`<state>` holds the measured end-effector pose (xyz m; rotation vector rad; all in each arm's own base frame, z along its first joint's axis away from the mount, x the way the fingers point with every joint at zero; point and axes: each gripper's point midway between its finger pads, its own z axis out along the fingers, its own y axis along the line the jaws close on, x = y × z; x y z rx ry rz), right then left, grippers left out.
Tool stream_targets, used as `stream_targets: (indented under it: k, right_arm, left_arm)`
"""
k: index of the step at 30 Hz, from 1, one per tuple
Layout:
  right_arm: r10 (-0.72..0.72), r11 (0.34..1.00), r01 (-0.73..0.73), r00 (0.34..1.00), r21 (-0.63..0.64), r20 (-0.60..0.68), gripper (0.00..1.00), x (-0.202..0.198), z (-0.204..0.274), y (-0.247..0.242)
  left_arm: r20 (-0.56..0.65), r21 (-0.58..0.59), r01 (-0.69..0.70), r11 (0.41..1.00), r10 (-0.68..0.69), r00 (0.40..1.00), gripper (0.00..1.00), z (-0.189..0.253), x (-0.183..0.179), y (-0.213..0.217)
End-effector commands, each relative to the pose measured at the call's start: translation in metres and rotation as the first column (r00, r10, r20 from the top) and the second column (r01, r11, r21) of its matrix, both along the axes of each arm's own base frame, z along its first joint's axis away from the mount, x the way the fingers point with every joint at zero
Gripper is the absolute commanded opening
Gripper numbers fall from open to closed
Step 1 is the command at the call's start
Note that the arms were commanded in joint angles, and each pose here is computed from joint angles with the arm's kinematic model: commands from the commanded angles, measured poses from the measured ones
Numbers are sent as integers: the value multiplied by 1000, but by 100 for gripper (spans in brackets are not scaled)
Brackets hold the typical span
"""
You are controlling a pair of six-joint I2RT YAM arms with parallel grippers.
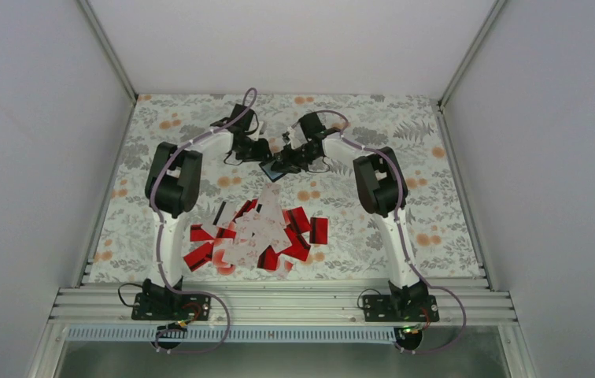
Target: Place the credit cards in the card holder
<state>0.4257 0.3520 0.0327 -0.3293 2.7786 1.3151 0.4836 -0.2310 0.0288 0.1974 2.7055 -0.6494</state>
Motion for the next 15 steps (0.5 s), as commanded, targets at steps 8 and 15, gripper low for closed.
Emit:
stream_targets:
  k: [8, 15]
  right_arm:
    - [-28, 1000, 27, 998, 15, 61, 19, 12, 25, 14]
    - [-89, 994, 94, 990, -50, 105, 19, 33, 29, 11]
  left_arm:
    - [-51, -21, 14, 1000, -15, 999, 44, 11, -37, 33]
    - [-110, -47, 16, 999, -21, 994, 44, -8, -36, 41]
